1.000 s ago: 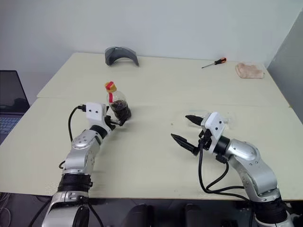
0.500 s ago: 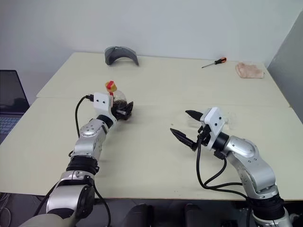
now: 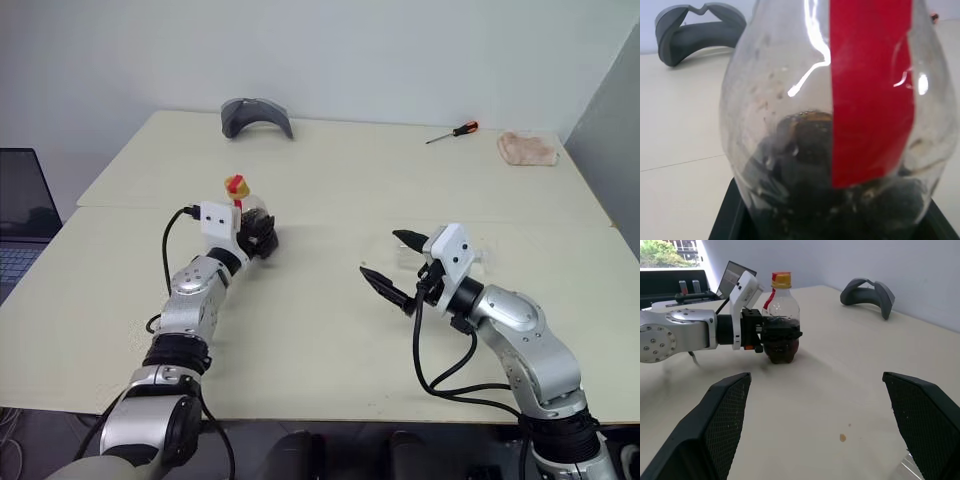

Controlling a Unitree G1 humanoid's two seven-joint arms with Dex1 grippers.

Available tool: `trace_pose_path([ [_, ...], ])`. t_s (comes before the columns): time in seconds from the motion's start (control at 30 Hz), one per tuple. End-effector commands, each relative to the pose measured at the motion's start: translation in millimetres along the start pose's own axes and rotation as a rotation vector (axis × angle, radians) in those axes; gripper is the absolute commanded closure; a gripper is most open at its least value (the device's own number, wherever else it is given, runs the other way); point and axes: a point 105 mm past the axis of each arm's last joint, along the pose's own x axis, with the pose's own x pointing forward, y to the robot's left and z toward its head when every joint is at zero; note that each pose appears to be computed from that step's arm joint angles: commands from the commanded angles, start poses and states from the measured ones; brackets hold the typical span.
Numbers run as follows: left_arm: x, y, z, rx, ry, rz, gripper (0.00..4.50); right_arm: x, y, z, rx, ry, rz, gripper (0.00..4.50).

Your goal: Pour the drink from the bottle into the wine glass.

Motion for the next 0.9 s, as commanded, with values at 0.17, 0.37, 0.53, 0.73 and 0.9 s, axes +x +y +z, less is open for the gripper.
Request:
trace_pose_path([
  [0.17, -2.6, -78.8, 56.7, 0.025, -0.133, -0.388, 3.06, -26.9, 4.5, 11.3, -0.015, 0.024, -0.027, 0.00],
  [0.37, -23.9, -153.4, 61.7, 0.022, -0.098, -0.789, 3.27, -39.0, 17.7, 19.5, 0.052, 0.045, -0.015, 0.00],
  [0.53, -48.5, -194.4, 45.5, 0.079, -0.030, -1.068, 3.41, -45.2, 24.8, 38.4, 0.066, 0.013, -0.018, 0.00],
  [0.73, -54.5, -216.2, 40.8, 0.138, -0.030, -1.205, 3.51, -41.4, 20.0, 53.0, 0.029, 0.010, -0.037, 0.00],
  [0.9, -53.1, -218.8, 40.9, 0.138, -0.038, -1.215, 3.59, -33.7, 20.9, 56.7, 0.054, 0.020, -0.007, 0.00],
])
